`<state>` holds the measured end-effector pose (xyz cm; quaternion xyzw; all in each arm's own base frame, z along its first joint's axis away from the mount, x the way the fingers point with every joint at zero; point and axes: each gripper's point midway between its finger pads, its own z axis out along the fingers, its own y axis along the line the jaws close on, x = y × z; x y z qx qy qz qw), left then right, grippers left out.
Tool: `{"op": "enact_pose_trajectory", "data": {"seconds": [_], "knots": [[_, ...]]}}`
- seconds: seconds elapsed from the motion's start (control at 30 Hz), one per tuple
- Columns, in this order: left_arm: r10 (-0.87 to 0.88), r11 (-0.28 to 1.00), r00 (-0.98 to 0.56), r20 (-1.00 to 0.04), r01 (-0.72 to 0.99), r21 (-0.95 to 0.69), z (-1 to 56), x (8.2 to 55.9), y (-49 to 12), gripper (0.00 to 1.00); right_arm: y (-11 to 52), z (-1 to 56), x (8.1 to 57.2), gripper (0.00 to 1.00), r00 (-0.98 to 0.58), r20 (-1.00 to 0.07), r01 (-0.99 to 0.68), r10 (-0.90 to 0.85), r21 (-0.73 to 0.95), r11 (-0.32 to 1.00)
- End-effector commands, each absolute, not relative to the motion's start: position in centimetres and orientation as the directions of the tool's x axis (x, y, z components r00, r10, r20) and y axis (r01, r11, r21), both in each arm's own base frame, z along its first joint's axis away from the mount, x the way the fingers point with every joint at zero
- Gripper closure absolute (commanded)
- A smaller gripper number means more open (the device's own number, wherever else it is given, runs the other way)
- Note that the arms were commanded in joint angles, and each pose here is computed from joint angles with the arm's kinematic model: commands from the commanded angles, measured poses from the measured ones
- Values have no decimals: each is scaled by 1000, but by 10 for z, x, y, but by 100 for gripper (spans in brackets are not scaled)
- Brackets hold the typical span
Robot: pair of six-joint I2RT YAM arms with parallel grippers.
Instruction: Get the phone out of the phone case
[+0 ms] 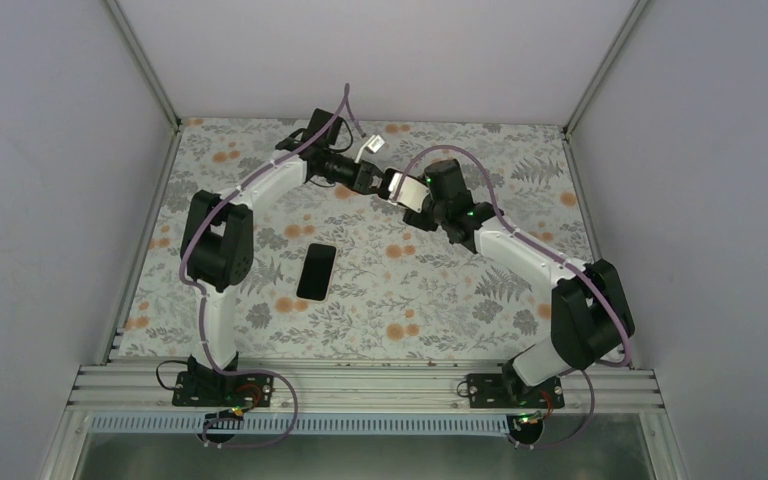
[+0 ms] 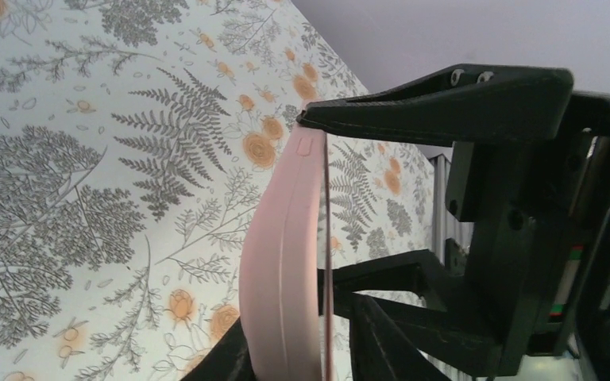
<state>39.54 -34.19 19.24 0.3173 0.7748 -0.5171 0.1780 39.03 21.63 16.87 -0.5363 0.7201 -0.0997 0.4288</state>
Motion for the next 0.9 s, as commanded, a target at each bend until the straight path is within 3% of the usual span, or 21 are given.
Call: {"op": "enact_pose_trajectory", "data": {"seconds": [0.0, 0.27, 0.37, 0.63, 0.87], "knots": [[313, 211, -727, -611, 681, -702, 197, 393, -347, 76, 233, 224, 396, 40, 8, -612, -621, -791, -623, 476], [312, 171, -716, -624, 689, -704, 208, 388, -349, 83, 247, 224, 386, 39, 33, -605, -641, -795, -623, 448], [318, 160, -703, -637, 702, -694, 213, 386, -348, 96, 249, 227, 385, 37, 33, -609, -642, -792, -620, 450], [355, 127, -627, -694, 767, -629, 241, 374, -341, 98, 234, 216, 374, 1, -48, -584, -730, -810, -533, 428], [397, 56, -524, -754, 833, -550, 265, 361, -327, 97, 202, 248, 331, 0, -33, -658, -846, -752, -382, 371]]}}
